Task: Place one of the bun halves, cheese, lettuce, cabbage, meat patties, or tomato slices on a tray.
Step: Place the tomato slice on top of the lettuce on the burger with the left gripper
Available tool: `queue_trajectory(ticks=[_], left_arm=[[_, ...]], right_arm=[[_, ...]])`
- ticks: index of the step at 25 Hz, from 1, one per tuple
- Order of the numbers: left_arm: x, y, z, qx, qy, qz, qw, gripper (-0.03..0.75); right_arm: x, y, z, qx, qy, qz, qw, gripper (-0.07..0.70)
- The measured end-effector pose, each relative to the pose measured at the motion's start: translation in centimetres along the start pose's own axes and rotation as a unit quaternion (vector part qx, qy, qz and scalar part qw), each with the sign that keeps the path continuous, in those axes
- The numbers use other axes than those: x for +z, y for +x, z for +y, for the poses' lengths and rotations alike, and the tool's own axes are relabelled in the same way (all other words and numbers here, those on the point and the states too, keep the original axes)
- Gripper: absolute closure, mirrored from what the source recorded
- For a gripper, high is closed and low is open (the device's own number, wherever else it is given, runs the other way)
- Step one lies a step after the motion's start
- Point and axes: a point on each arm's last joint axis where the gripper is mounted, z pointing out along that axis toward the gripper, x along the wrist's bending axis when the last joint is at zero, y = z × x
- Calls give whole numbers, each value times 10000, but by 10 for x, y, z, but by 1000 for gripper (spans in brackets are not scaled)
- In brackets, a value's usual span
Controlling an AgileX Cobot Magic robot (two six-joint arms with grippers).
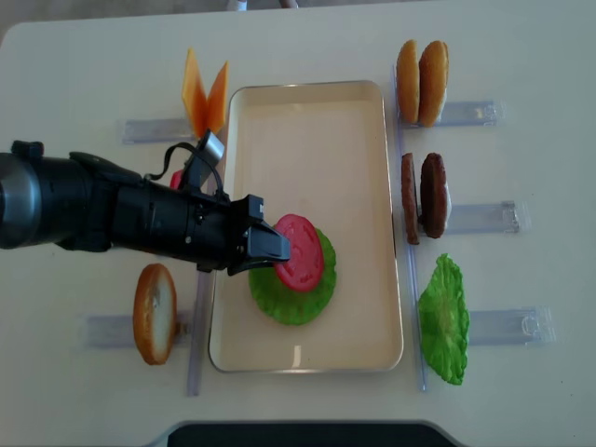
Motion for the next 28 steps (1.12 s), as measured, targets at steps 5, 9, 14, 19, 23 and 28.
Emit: queue_trajectory(ticks=[5,9,14,19,23,28], left_arm=[[2,2,0,-51,66,-15,10000,655],[6,6,-1,-148,161,-6,9998,655],[7,6,-1,-157,180,-32,9997,655],[7,6,-1,-126,172,-37,9998,655],[7,6,-1,-123,175,-36,9998,655],[7,6,-1,-123,175,-36,9998,594]], right_arm=[[0,0,0,0,0,0,10000,94],[0,0,0,0,0,0,10000,94],[0,0,0,0,0,0,10000,94],[0,0,0,0,0,0,10000,94],[0,0,0,0,0,0,10000,94],[0,0,0,0,0,0,10000,94]])
